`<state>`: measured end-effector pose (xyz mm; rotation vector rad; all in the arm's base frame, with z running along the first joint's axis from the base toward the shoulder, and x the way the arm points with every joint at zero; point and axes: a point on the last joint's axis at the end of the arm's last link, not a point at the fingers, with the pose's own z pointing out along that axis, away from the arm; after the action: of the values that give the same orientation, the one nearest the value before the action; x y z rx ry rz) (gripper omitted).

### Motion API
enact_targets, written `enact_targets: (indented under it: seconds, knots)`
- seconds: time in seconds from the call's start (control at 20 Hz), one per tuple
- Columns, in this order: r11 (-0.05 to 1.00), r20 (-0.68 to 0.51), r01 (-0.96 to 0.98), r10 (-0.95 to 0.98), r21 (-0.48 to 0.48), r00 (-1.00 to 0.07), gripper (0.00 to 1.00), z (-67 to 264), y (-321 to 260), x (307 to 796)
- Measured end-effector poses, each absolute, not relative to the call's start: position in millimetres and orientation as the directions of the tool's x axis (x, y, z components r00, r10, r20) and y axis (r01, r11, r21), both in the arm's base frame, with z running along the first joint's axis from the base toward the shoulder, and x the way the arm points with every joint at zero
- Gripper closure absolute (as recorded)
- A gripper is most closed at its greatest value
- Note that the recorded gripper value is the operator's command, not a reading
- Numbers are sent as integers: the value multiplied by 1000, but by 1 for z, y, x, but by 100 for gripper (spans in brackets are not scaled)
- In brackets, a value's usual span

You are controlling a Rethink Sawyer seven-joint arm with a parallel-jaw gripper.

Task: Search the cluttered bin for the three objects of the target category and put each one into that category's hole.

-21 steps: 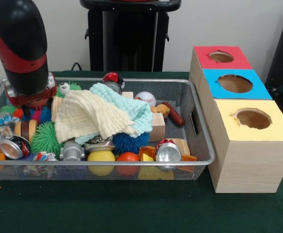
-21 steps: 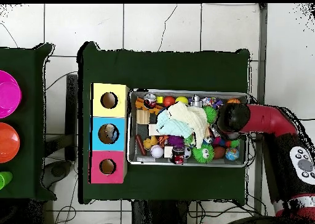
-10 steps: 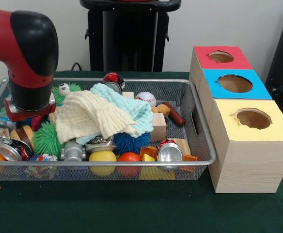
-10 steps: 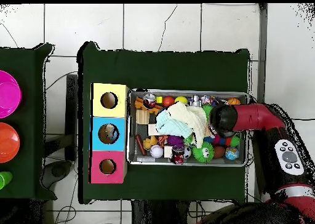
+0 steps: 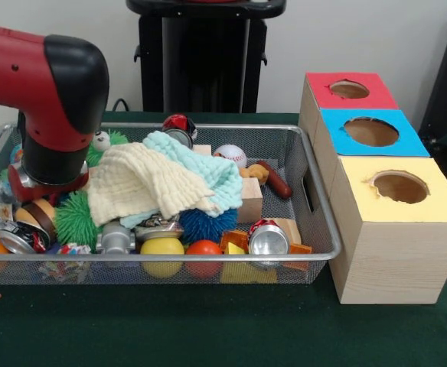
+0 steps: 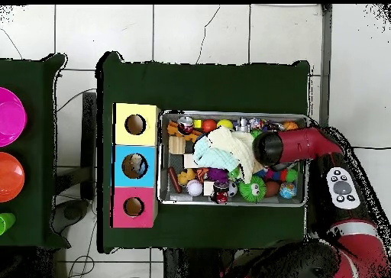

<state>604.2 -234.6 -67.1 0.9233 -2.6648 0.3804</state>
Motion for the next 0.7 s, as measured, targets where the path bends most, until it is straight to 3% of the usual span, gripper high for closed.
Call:
enact_targets:
  seconds: [0.7]
  knots:
    - [681, 424, -702, -584, -208, -692, 0, -36, -213, 610]
